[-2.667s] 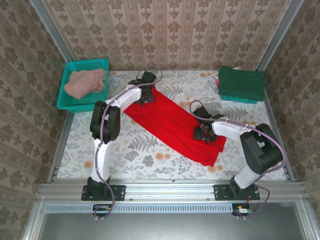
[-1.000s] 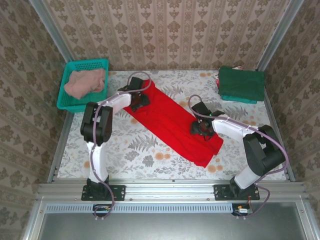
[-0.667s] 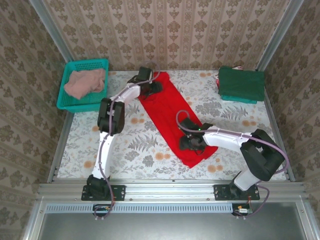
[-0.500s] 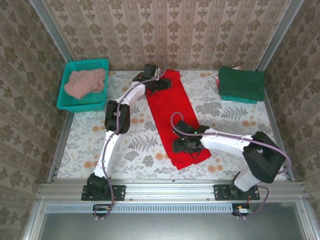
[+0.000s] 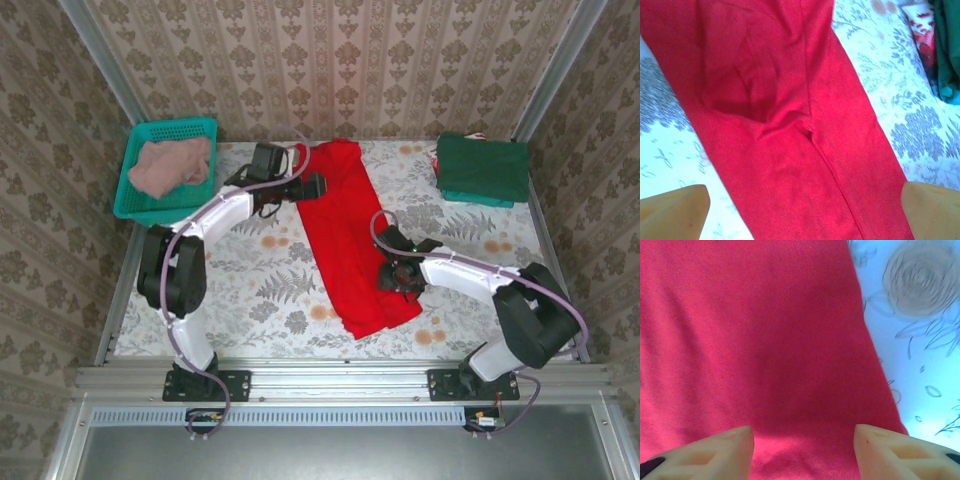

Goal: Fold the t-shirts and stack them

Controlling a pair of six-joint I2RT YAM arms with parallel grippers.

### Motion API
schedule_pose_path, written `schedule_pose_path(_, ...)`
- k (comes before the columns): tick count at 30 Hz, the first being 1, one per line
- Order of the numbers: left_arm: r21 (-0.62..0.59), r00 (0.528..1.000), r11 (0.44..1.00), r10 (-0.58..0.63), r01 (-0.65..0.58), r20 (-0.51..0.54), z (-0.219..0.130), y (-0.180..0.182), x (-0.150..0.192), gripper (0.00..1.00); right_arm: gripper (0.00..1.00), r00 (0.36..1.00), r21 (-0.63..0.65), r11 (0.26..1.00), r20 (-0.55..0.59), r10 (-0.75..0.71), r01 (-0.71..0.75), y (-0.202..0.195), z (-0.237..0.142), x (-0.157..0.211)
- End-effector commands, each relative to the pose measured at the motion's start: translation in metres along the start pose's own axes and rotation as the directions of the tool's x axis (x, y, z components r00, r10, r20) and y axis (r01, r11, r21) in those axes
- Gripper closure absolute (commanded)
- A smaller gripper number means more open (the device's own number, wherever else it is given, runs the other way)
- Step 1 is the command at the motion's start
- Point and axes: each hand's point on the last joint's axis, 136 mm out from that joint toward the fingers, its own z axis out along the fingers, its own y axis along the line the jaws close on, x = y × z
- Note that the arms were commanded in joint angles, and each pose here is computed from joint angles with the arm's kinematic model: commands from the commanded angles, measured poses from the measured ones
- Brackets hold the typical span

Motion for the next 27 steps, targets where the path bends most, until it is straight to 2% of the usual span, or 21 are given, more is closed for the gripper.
schedule_pose_path(1,0.002,0.992,0.998,-0.065,0.066,-0.111,0.05,0.007,0.06,0.07,0.44,0.999,-0.038,0.999,-0.026,-0.029,0.028,0.016,0.007,0.017)
schedule_pose_path(4,0.019,0.982,0.994,-0.105,0.109,-0.155,0.076,0.011,0.08,0.17,0.43,0.999,-0.059,0.998,-0.033,-0.027,0.025,0.03,0.008,0.034)
schedule_pose_path(11,0.004,0.956,0.996,-0.087,0.092,-0.279,0.129,0.022,0.092,0.19,0.4,0.999,-0.123,0.992,-0.036,-0.034,0.029,0.08,0.006,0.071)
schedule_pose_path(15,0.04,0.957,0.995,-0.077,0.092,-0.279,0.134,0.024,0.082,0.19,0.37,0.999,-0.187,0.981,-0.024,-0.049,0.043,0.115,-0.004,0.071)
schedule_pose_path(19,0.057,0.971,0.996,-0.059,0.075,-0.23,0.1,0.025,0.065,0.13,0.34,0.997,-0.199,0.977,0.037,-0.072,0.078,0.117,-0.035,0.057)
schedule_pose_path(22,0.071,0.986,0.994,-0.066,0.078,-0.156,0.052,0.03,0.047,0.0,0.3,0.992,-0.19,0.978,0.107,-0.066,0.086,0.095,-0.058,0.047)
schedule_pose_path(25,0.072,0.995,0.994,-0.074,0.079,-0.07,0.001,0.031,0.04,0.0,0.28,0.991,-0.205,0.976,0.122,-0.046,0.07,0.072,-0.061,0.05)
schedule_pose_path(27,0.048,0.996,0.996,-0.072,0.074,-0.049,-0.029,0.034,0.053,0.0,0.28,0.995,-0.192,0.98,0.097,-0.032,0.05,0.056,-0.053,0.06)
